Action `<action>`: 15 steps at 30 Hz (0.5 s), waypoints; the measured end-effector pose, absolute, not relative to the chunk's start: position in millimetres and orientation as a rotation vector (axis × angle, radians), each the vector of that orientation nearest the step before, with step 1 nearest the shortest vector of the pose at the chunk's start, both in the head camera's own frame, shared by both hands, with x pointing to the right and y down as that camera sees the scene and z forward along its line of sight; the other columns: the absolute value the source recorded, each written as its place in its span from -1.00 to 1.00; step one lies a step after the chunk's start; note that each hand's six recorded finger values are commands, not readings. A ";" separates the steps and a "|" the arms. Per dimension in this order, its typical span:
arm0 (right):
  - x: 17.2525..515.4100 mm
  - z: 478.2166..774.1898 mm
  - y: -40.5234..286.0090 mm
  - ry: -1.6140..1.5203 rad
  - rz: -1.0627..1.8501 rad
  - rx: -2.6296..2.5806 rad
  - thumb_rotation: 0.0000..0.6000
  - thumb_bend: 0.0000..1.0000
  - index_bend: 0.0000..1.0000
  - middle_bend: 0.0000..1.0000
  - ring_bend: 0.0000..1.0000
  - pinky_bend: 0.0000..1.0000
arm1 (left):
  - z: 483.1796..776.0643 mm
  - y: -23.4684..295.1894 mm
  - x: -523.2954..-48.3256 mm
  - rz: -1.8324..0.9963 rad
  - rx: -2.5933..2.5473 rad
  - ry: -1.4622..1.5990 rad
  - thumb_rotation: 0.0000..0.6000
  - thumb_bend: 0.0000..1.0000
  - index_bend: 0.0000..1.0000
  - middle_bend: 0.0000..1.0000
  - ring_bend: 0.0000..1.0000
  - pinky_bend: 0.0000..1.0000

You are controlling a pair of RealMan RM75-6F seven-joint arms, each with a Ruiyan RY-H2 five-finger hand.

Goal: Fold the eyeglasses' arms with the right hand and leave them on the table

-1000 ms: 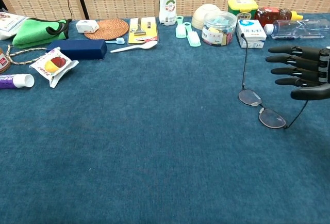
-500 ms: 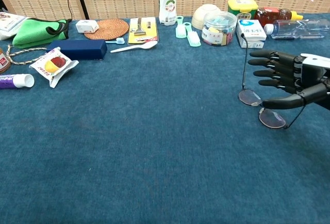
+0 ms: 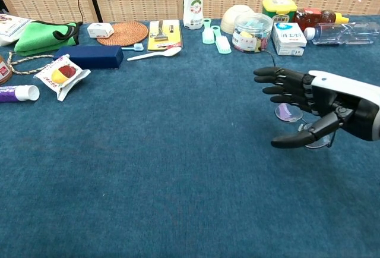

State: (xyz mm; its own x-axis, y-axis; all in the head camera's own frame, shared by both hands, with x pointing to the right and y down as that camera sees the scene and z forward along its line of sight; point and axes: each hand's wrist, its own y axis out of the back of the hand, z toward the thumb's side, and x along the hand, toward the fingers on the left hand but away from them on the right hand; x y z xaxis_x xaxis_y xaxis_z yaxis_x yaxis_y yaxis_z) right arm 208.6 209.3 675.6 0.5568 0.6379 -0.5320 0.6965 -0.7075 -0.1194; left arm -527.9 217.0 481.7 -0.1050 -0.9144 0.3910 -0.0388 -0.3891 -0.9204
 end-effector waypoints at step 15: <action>170.6 689.9 231.8 0.962 -0.943 2.794 1.00 -1.00 -1.00 -1.00 -1.00 -1.00 | 482.5 221.8 -536.7 -1.596 -1.457 1.101 0.88 -0.13 -0.82 -0.80 -0.80 -1.00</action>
State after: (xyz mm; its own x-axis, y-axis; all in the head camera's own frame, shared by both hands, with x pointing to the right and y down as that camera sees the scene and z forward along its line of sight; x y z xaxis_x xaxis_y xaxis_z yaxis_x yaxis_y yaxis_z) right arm 170.6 231.8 689.9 0.6231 0.5463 -0.5598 0.5703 -0.8071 -0.1528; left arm -536.7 221.8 482.5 -0.1210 -0.9105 0.3953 -0.0461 -0.3927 -0.9185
